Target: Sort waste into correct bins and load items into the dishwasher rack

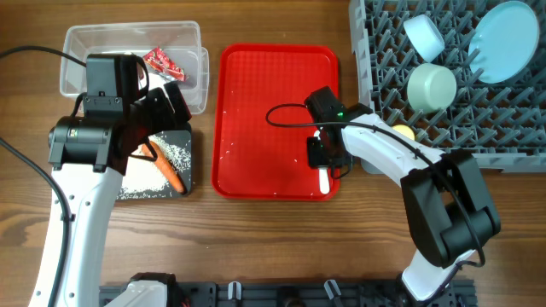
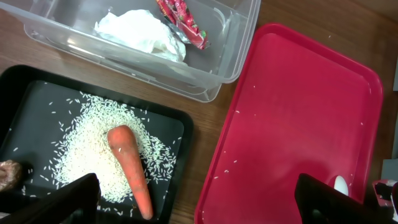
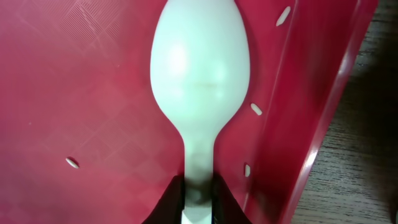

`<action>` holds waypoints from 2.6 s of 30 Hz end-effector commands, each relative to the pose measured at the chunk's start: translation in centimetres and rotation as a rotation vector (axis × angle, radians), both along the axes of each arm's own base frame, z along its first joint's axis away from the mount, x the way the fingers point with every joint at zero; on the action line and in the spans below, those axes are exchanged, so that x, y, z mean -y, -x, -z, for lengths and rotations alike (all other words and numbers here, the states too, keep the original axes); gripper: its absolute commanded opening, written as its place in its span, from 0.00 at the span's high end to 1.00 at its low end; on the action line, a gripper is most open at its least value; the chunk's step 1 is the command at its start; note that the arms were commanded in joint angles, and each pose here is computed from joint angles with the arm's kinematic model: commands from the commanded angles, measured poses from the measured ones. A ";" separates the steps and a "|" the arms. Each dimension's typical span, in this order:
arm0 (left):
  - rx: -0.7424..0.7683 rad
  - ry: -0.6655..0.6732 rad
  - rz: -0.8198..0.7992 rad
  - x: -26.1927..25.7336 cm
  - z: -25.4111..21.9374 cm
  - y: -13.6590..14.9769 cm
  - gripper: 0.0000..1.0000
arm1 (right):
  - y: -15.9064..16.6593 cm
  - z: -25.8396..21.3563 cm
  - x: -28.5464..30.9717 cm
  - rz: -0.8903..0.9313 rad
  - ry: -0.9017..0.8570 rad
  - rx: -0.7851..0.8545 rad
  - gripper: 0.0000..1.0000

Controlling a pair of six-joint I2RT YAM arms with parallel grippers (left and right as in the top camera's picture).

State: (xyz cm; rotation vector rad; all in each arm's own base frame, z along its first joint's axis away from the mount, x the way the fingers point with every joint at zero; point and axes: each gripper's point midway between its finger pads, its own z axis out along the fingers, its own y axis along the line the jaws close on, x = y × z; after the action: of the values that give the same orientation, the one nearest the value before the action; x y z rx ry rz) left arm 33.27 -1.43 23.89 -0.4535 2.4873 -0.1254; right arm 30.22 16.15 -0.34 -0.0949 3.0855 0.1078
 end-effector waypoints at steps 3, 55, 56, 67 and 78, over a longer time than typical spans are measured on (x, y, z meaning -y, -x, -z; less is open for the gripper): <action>0.008 -0.002 -0.018 -0.3 -0.3 -0.2 0.00 | 1.9 3.6 1.1 -0.020 0.062 -0.104 0.96; 0.008 -0.002 -0.018 -0.3 -0.3 -0.2 0.00 | -14.9 -18.1 13.6 -0.011 0.100 0.628 0.23; 0.008 -0.002 -0.018 -0.3 -0.3 -0.2 0.00 | -14.4 -19.0 12.7 -0.016 0.037 0.631 0.21; 0.008 -0.002 -0.018 -0.3 -0.3 -0.2 0.00 | -0.7 -38.7 12.8 0.086 -0.107 0.972 0.00; 0.008 -0.002 -0.018 -0.3 -0.3 -0.2 0.00 | 5.9 -32.1 17.6 0.244 0.008 1.347 0.00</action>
State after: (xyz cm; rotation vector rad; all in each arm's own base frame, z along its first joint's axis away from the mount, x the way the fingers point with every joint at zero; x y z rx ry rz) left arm 33.29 -1.43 23.90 -0.4534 2.4865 -0.1256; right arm 24.84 -1.85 35.57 0.1763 1.7759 -0.0290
